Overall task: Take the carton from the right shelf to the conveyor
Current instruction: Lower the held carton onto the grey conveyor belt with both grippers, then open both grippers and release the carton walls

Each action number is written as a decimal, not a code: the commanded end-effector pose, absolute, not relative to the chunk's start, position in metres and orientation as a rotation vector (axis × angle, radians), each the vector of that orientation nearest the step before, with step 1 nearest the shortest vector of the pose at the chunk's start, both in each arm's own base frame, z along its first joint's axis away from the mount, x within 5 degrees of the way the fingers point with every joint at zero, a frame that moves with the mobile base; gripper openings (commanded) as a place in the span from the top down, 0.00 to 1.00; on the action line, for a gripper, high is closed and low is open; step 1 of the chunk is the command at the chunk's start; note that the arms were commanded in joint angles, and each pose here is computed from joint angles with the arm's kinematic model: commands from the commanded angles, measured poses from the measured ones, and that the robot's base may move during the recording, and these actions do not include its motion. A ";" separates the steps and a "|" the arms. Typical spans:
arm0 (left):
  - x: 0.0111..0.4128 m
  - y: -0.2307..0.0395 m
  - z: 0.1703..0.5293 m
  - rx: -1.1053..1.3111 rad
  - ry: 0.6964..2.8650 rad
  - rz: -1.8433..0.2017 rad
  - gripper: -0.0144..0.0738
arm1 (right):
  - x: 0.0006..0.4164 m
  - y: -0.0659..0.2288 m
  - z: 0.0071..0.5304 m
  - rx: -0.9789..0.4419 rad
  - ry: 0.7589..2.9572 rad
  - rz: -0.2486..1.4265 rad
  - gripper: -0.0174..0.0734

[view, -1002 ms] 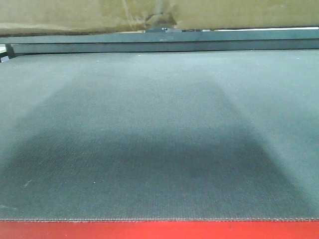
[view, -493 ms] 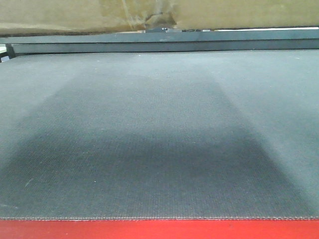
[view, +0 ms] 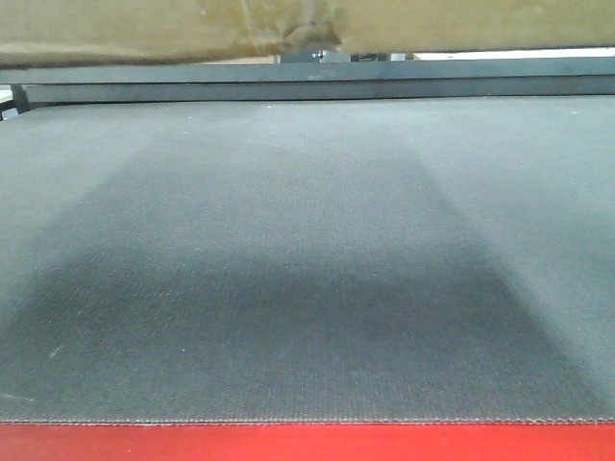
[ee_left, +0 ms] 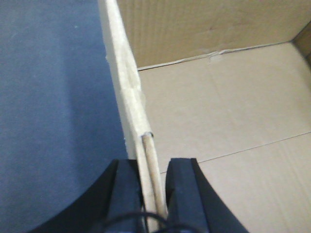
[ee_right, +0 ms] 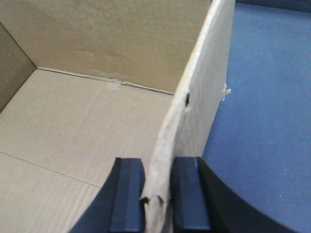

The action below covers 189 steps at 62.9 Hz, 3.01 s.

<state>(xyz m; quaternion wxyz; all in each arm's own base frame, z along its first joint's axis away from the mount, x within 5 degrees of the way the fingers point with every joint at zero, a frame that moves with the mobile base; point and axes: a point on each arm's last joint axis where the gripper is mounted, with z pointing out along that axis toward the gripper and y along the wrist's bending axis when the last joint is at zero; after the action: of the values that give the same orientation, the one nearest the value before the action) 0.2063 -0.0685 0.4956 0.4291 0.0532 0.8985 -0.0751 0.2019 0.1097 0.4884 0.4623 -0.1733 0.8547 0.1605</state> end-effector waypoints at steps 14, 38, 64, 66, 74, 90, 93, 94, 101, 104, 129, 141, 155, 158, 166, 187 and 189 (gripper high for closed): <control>0.277 -0.089 0.437 0.203 2.321 -0.033 0.84 | 0.252 0.137 0.454 -0.467 2.186 0.368 0.88; 0.329 -0.107 0.394 0.256 2.282 -0.010 0.84 | 0.334 0.149 0.378 -0.432 2.348 0.236 0.88; 0.341 -0.111 0.382 0.273 2.294 0.015 0.21 | 0.345 0.148 0.366 -0.420 2.373 0.225 0.19; 0.341 -0.111 0.382 0.274 2.292 0.015 0.15 | 0.343 0.147 0.368 -0.419 2.371 0.225 0.17; 0.337 -0.109 0.387 0.270 2.280 0.011 0.16 | 0.336 0.144 0.379 -0.414 2.338 0.233 0.18; 0.308 -0.096 0.425 0.253 2.175 0.014 0.19 | 0.305 0.127 0.427 -0.373 2.186 0.258 0.31; 0.301 -0.092 0.432 0.254 2.147 0.038 0.23 | 0.300 0.120 0.435 -0.356 2.167 0.255 0.40; 0.298 -0.089 0.435 0.250 2.138 0.045 0.25 | 0.297 0.117 0.438 -0.350 2.159 0.254 0.45; 0.282 -0.073 0.447 0.207 2.102 0.063 0.50 | 0.286 0.095 0.452 -0.288 2.140 0.228 0.73; 0.274 -0.062 0.449 0.179 2.093 0.075 0.63 | 0.281 0.086 0.454 -0.260 2.134 0.215 0.85; 0.211 0.002 0.388 -0.086 2.042 0.045 0.82 | 0.232 0.044 0.380 -0.140 2.158 0.145 0.88; 0.171 0.004 0.340 -0.068 1.986 0.045 0.82 | 0.193 0.036 0.334 -0.135 2.094 0.150 0.88; 0.115 0.002 0.315 -0.049 1.767 -0.003 0.82 | 0.142 0.027 0.310 -0.127 1.990 0.160 0.88; 0.101 0.002 0.314 -0.049 1.717 -0.004 0.82 | 0.128 0.024 0.310 -0.125 1.946 0.164 0.88; 0.073 0.003 0.314 -0.053 1.615 -0.007 0.82 | 0.096 0.018 0.313 -0.117 1.818 0.174 0.88; 0.030 0.005 0.316 -0.059 1.446 -0.003 0.82 | 0.044 0.008 0.326 -0.101 1.569 0.193 0.88; 0.029 0.005 0.316 -0.060 1.449 -0.002 0.82 | 0.044 0.008 0.326 -0.101 1.564 0.193 0.88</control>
<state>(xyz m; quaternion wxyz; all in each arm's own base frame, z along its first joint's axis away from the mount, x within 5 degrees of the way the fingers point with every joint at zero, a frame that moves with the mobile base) 0.0322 0.0045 0.3173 0.7472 -0.0263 0.6641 -0.0018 0.0462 0.0095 0.3237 0.6891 -0.0456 0.7173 0.0926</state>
